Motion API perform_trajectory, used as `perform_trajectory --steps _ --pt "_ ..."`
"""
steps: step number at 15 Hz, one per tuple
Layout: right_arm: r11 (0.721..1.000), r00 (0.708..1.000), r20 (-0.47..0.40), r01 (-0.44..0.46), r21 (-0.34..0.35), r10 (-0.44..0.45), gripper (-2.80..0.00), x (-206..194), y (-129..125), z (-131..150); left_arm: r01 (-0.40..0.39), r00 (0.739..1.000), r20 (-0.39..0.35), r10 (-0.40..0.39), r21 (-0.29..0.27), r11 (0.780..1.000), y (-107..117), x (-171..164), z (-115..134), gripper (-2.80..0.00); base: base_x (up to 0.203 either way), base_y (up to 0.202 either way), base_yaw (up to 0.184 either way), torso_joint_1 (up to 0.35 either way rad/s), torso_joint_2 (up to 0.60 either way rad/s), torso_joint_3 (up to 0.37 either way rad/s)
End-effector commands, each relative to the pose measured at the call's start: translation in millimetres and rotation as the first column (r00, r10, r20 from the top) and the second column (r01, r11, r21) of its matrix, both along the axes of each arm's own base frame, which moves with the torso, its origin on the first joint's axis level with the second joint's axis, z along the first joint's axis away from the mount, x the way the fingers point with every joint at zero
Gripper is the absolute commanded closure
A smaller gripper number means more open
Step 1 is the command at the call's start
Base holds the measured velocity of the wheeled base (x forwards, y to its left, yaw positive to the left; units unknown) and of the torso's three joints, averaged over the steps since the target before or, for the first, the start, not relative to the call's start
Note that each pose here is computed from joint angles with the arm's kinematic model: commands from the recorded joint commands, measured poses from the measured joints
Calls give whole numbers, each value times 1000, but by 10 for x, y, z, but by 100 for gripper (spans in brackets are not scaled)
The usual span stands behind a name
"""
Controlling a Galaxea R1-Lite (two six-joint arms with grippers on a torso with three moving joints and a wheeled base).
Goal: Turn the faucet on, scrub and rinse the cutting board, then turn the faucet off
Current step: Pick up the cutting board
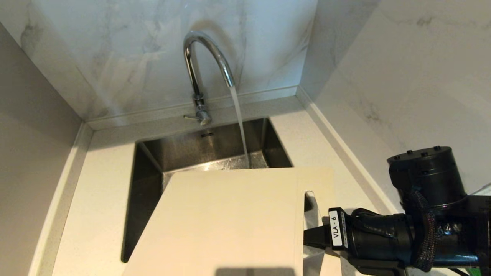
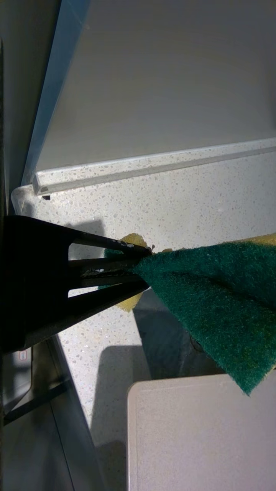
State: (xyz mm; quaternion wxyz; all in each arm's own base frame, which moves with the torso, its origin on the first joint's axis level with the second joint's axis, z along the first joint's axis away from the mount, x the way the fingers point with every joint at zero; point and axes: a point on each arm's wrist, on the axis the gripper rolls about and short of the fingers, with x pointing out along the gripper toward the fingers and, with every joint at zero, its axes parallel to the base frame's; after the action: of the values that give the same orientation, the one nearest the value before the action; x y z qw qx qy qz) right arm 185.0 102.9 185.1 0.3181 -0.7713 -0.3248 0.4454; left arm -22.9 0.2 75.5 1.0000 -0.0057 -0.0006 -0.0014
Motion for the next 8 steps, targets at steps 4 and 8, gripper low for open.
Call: perform_trajectory --steps 4,8 --pt "1000 1000 -15 -7 -17 7 0 10 6 88 0 1000 -1 0 -1 1000 0 1 -4 0 0 0 0 0 0 0" --pt "997 998 -55 1 -72 -5 0 26 -5 236 -1 1000 -1 1 -1 1000 0 1 -4 0 0 0 0 0 0 0"
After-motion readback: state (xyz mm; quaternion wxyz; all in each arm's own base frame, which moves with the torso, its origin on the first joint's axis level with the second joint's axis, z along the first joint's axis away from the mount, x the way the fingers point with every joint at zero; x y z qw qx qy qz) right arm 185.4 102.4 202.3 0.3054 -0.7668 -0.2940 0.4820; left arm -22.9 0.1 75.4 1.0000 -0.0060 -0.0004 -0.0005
